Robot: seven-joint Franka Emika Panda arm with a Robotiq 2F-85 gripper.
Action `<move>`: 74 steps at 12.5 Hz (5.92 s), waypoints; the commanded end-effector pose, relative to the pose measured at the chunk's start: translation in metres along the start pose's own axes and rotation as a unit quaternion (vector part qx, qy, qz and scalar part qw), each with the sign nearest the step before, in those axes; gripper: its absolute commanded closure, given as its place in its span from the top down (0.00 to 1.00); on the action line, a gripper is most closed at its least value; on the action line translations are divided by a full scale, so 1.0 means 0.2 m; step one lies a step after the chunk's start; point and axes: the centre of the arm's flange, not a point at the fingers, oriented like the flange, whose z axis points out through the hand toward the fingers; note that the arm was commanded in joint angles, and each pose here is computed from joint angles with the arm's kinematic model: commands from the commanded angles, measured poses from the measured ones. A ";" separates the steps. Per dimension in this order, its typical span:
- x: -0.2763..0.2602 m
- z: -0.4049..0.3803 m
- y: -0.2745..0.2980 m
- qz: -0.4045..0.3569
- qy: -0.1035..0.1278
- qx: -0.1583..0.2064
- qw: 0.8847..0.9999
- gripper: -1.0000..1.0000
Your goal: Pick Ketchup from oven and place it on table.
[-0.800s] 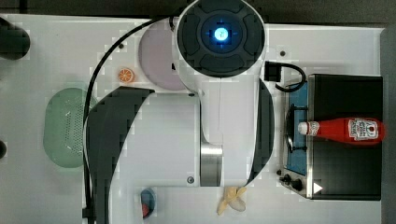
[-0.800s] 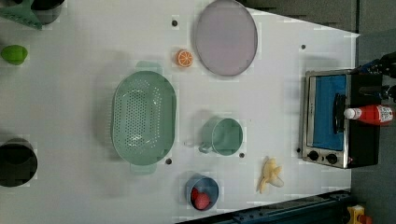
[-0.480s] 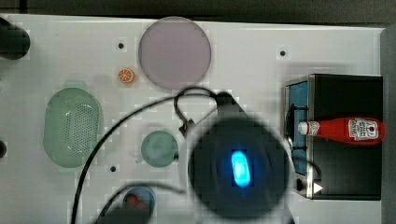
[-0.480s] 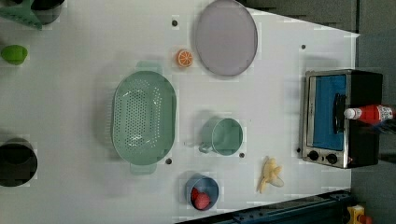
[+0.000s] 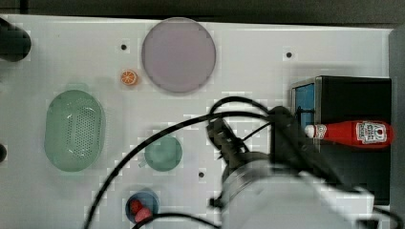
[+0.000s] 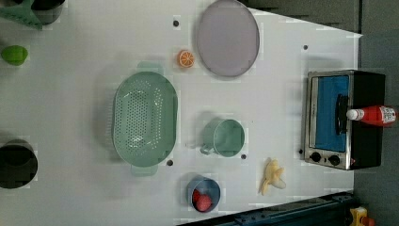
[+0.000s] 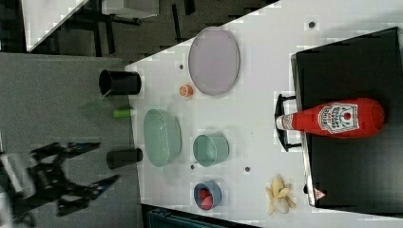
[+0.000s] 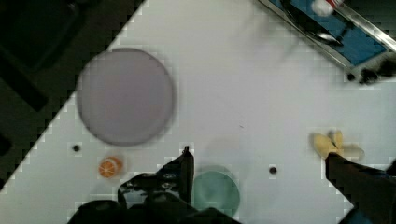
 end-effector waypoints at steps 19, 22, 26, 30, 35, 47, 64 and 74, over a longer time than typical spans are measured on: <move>1.47 1.35 0.99 0.356 0.026 -0.070 0.932 1.00; 1.50 1.46 1.02 0.365 0.031 -0.072 0.928 1.00; 1.49 1.58 1.04 0.369 0.031 -0.080 0.925 1.00; 1.48 1.62 1.05 0.376 0.035 -0.070 0.923 0.71; 1.53 1.47 0.98 0.367 0.054 -0.051 0.927 0.64; 1.09 0.46 0.08 0.164 -0.004 -0.063 0.984 0.64; 0.03 1.83 -0.35 -0.033 -0.094 -0.136 0.986 0.64; -0.06 2.36 -0.22 -0.026 -0.066 -0.125 0.990 1.00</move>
